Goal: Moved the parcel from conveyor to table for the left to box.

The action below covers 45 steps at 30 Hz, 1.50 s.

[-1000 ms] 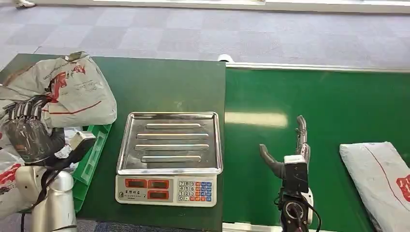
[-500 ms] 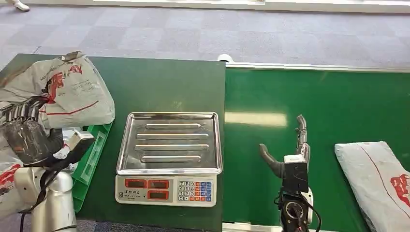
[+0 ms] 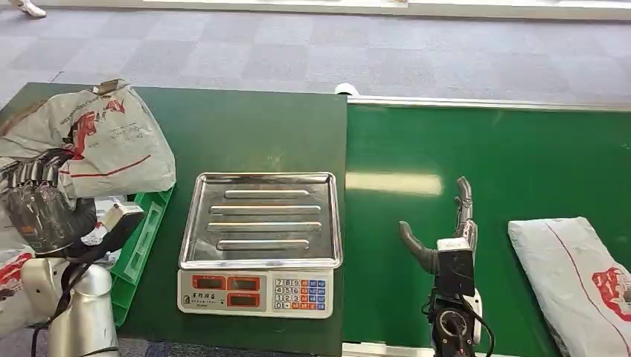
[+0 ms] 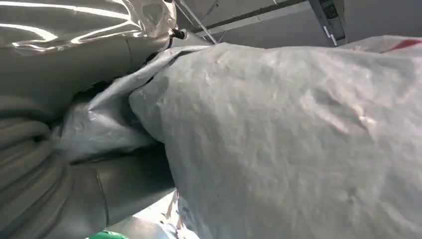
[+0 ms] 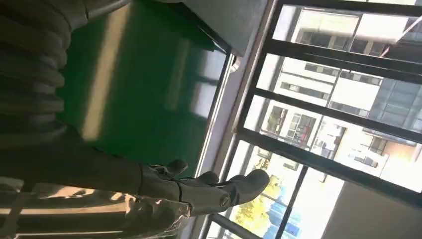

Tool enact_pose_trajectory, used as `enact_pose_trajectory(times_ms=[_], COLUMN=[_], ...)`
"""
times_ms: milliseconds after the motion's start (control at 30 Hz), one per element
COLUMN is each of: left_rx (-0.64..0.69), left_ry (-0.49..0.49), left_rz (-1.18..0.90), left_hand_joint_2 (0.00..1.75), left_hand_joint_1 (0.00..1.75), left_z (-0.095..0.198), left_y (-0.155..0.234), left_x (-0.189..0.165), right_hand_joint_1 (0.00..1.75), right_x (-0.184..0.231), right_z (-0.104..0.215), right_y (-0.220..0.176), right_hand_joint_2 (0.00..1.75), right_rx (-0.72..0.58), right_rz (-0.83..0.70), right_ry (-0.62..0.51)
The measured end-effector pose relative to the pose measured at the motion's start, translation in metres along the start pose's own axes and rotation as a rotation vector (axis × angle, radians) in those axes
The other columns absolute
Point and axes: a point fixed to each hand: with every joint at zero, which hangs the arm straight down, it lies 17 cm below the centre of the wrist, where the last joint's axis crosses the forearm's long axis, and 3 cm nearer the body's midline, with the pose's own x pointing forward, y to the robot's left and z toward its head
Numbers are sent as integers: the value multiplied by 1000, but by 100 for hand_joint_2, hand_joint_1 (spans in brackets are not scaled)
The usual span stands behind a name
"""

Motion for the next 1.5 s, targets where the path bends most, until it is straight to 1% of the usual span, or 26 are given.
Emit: enact_pose_trajectory(times_ms=[33,67,100,133,167,200,233,267,300,333,367,600,667,700,733,767,800,833,967,1167,1333,1500], left_rx=[-33,-109,-203,-269,-285,-289,-294,-303,-313,-322,-328,-340,-342,-343,-344,-342,-340,-339,-343,-374,-425,-364], left_ry=[14,41,111,227,360,503,568,581,556,531,515,495,488,486,485,484,483,480,475,514,501,498], left_rz=[-5,-29,-74,-126,-152,-178,-188,-181,-175,-168,-164,-151,-154,-153,-154,-155,-156,-157,-158,-90,-110,-68], left_hand_joint_2=[175,175,175,175,175,175,175,175,175,175,175,175,175,175,175,175,175,175,175,175,175,175], left_hand_joint_1=[171,161,141,127,120,120,115,126,131,141,145,141,131,131,126,65,10,0,0,0,0,0], left_z=[1,5,14,28,42,55,63,66,66,66,66,66,65,65,66,66,66,66,67,74,78,77], left_y=[-6,-21,-39,-50,-52,-49,-48,-51,-54,-57,-59,-63,-63,-63,-64,-64,-63,-63,-64,-72,-80,-71], left_x=[-3,-11,-31,-59,-86,-113,-126,-129,-126,-122,-119,-118,-118,-117,-117,-117,-117,-117,-116,-117,-111,-107], right_hand_joint_1=[0,0,0,0,0,0,0,0,0,0,0,0,0,0,0,0,0,0,0,0,0,0], right_x=[-1,-2,-3,-3,-3,-3,-4,-4,-3,-3,-3,-4,-4,-4,-4,-4,-4,-4,-4,-4,-4,-6], right_z=[0,0,1,1,2,3,4,4,4,4,4,5,5,5,5,5,5,5,5,5,5,11], right_y=[0,1,2,2,2,0,0,0,1,1,1,3,3,3,3,3,3,3,3,3,4,6], right_hand_joint_2=[175,175,175,175,175,175,175,175,175,175,175,175,175,175,175,175,175,175,175,175,175,175], right_rx=[2,6,11,15,16,15,15,16,21,21,22,28,28,28,28,28,28,29,29,31,33,36], right_rz=[3,11,17,19,21,24,26,26,27,26,26,22,22,22,22,22,22,22,21,21,21,21], right_ry=[3,12,18,21,22,25,28,27,27,27,27,32,32,32,32,32,32,32,32,32,32,40])
